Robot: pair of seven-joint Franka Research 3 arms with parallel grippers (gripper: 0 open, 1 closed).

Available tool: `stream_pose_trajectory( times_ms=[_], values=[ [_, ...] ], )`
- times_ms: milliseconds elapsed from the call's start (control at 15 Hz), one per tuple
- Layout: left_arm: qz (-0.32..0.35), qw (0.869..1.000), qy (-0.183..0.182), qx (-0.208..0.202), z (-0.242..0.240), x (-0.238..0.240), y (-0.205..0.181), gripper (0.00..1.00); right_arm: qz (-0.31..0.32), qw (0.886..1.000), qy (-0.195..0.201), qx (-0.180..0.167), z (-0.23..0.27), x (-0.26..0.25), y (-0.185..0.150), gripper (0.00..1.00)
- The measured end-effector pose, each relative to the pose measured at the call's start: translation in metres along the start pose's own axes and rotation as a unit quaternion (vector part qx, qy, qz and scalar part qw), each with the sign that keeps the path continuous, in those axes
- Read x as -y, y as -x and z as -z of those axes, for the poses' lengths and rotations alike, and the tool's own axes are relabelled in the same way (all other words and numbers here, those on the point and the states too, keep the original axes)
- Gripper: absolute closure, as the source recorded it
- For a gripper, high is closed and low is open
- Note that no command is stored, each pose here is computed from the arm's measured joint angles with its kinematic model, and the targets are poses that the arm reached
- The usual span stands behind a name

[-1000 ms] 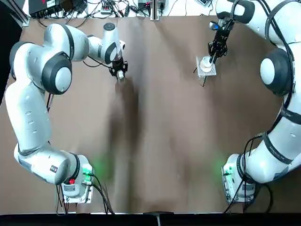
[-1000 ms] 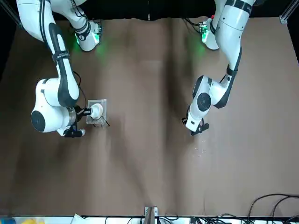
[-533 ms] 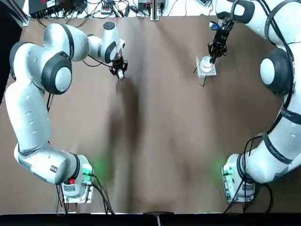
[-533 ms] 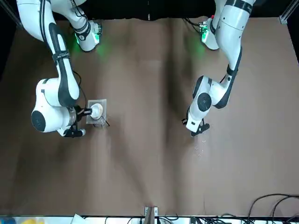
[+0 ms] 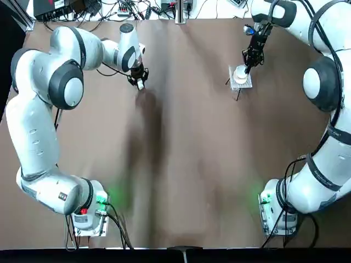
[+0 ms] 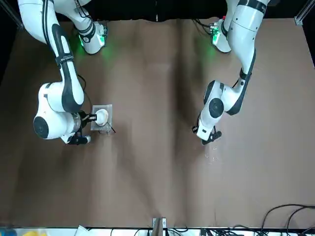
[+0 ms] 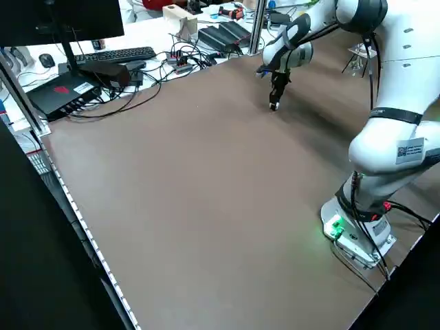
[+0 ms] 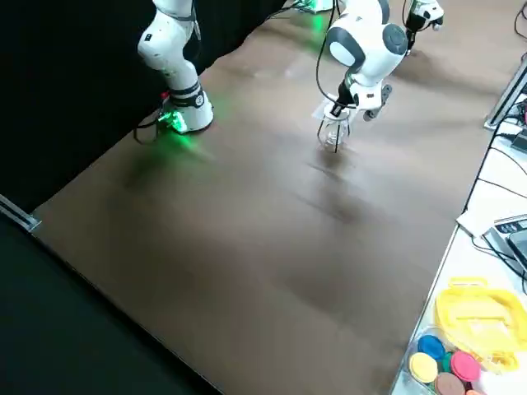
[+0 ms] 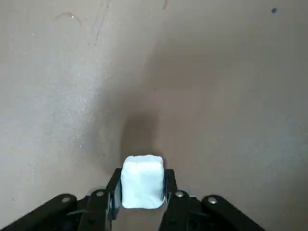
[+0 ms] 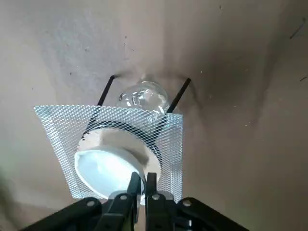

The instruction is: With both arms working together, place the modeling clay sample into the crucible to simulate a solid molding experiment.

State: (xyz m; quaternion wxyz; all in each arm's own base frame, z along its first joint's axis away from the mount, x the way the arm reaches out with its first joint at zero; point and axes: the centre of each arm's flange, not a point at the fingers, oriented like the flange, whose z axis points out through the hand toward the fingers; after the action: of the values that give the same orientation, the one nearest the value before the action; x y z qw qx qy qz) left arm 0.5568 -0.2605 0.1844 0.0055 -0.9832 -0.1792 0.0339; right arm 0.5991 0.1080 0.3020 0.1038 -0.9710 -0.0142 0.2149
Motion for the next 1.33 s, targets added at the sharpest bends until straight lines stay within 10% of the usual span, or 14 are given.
stream_pose_trajectory(
  times_ms=[1333],
  values=[
    [-0.014,0.998,0.039,-0.04,0.083,-0.039,-0.017,0.61,0.005,0.997,-0.064,0.036,0.035,0.059,0.016,0.95]
  ],
)
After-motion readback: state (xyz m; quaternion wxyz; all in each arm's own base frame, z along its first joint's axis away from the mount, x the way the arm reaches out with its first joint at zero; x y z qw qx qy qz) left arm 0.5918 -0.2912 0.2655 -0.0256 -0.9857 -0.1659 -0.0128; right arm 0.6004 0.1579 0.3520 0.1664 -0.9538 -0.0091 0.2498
